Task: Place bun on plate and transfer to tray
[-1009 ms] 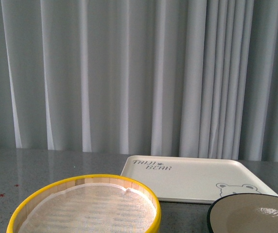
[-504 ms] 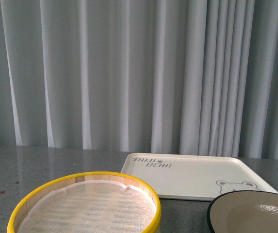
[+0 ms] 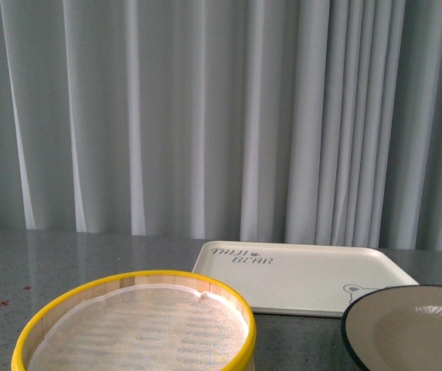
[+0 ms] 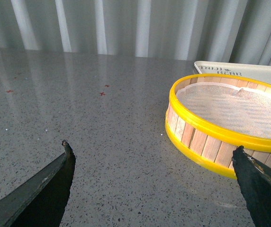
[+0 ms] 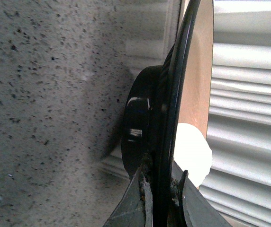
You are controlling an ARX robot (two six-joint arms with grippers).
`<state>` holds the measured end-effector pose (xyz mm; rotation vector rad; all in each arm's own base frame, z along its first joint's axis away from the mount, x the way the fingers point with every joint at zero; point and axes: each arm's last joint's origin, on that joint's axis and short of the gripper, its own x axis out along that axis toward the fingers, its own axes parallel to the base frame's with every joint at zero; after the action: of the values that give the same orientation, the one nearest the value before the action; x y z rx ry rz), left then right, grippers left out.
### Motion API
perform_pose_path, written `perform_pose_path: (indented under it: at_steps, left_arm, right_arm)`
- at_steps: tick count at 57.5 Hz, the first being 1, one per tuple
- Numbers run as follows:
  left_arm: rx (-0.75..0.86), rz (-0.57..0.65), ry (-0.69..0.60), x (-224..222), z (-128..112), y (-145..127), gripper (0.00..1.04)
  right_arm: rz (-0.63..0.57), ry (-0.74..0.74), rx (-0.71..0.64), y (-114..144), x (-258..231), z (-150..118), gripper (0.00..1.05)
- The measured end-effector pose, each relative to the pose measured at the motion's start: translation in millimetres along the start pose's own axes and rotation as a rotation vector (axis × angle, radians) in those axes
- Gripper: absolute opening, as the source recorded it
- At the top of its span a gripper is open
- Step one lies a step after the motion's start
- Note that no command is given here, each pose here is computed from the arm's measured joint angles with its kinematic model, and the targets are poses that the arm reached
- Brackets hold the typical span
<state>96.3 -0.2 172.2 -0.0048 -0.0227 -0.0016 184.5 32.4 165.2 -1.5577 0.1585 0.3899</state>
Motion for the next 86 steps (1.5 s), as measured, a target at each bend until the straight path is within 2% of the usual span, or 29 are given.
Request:
perform_pose_path:
  at_steps: [19,33,46,65,78,86]
  left_arm:
    - [0.000,0.000,0.000,0.0,0.0,0.0,0.98]
    - [0.000,0.000,0.000,0.0,0.0,0.0,0.98]
    - [0.000,0.000,0.000,0.0,0.0,0.0,0.98]
    - [0.000,0.000,0.000,0.0,0.0,0.0,0.98]
    - [0.000,0.000,0.000,0.0,0.0,0.0,0.98]
    - [0.000,0.000,0.000,0.0,0.0,0.0,0.98]
  right_arm:
    - [-0.142,-0.036,-0.025,-62.9,29.2,-23.0,0.02]
    - [-0.088,-0.090,-0.054,-79.7,89.1,-45.3,0.02]
    - [-0.087,-0.125,-0.091,-103.4,144.4,-56.8,0.02]
    - [-0.061,-0.227,-0.093,-117.9,202.4,-37.6,0.02]
    - [-0.002,-0.294,-0.084,-113.3,227.1,-15.0,0.02]
    - [0.024,-0.301,-0.079,-107.4,235.3,-11.8,0.02]
